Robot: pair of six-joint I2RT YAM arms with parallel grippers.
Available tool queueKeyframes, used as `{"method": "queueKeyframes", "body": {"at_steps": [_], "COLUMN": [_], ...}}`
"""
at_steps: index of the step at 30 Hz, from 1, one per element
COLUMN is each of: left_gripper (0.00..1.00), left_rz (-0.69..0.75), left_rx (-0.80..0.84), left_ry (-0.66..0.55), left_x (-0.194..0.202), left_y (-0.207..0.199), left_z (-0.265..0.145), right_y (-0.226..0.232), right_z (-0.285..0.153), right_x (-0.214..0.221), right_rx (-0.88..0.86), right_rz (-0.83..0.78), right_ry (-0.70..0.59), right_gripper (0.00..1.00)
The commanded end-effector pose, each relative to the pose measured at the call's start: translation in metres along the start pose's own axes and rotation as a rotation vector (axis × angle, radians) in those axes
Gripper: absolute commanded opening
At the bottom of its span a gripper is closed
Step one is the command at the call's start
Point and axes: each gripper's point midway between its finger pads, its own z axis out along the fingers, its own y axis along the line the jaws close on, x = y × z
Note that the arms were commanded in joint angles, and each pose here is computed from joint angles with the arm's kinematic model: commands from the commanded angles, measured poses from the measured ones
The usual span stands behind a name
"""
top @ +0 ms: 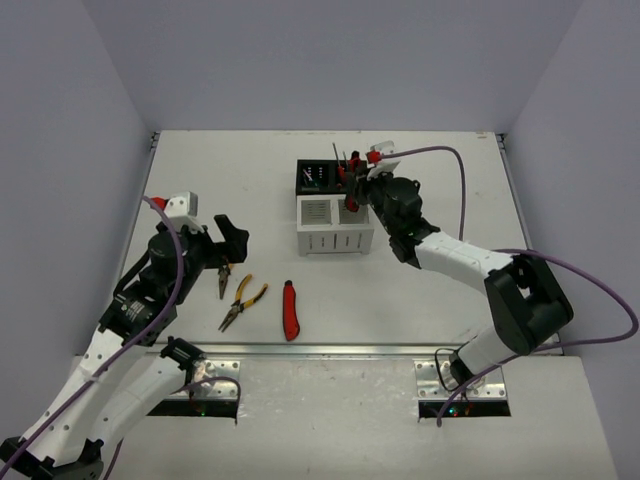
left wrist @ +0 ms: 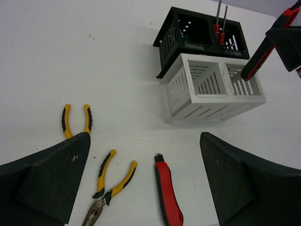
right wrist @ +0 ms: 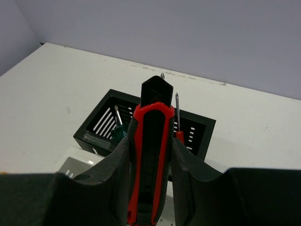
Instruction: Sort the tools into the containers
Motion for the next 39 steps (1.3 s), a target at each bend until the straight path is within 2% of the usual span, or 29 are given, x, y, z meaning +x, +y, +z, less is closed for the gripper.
{"method": "queueKeyframes", "body": {"at_steps": [1,9,11,14,15,16,19,21,23,26,28,30,33,36,39], "left_gripper": [1.00,1.00,1.00,1.00,1.00,1.00,1.00,1.00,1.00,1.00,1.00,1.00,1.00,1.00,1.00], "left_rz": [0.001,0.003,0.001,0.004,0.004,0.004,0.003,0.000,-0.002,-0.017,-0.053,-0.094,-0.153,-0.177,-0.158], "left_rx": [0.039,0.047,0.052,0.059,0.058,0.059,0.059,0.063,0.057,0.019,-0.061,-0.133,-0.212,-0.165,-0.102], "left_ry": [-0.042,-0.043,-0.046,-0.046,-0.046,-0.046,-0.049,-0.060,-0.067,-0.090,-0.126,-0.157,-0.249,-0.308,-0.314], "left_x": [-0.011,-0.012,-0.013,-0.013,-0.013,-0.013,-0.013,-0.016,-0.017,-0.021,-0.030,-0.035,-0.050,-0.057,-0.058], "left_y": [-0.010,-0.011,-0.012,-0.013,-0.013,-0.013,-0.012,-0.012,-0.011,-0.004,0.011,0.024,0.044,0.043,0.033], "left_z": [-0.001,-0.002,-0.003,-0.003,-0.003,-0.003,-0.004,-0.006,-0.007,-0.010,-0.015,-0.022,-0.041,-0.054,-0.055], "right_y": [-0.009,-0.005,-0.001,0.005,0.005,0.006,0.013,0.025,0.037,0.043,0.068,0.081,0.133,0.171,0.206], "right_z": [-0.002,-0.029,-0.037,-0.044,-0.044,-0.045,-0.051,-0.055,-0.061,-0.080,-0.103,-0.132,-0.158,-0.164,-0.159], "right_x": [-0.028,0.006,0.008,0.002,-0.002,-0.006,-0.024,-0.045,-0.046,-0.013,0.018,0.055,0.092,0.115,0.145], "right_rx": [0.040,-0.010,-0.040,-0.069,-0.072,-0.074,-0.096,-0.104,-0.095,0.023,0.054,0.099,0.073,0.043,0.055], "right_rz": [-0.008,0.043,0.048,0.065,0.068,0.072,0.079,0.067,0.045,0.029,0.143,0.145,0.070,0.007,-0.044], "right_ry": [-0.140,-0.119,-0.116,-0.122,-0.120,-0.120,-0.123,-0.112,-0.032,0.206,0.396,0.572,0.663,0.752,0.884], "right_gripper": [0.00,0.02,0.18,0.65,0.66,0.70,0.95,0.99,0.99,0.99,0.99,0.99,0.99,0.99,0.99]}}
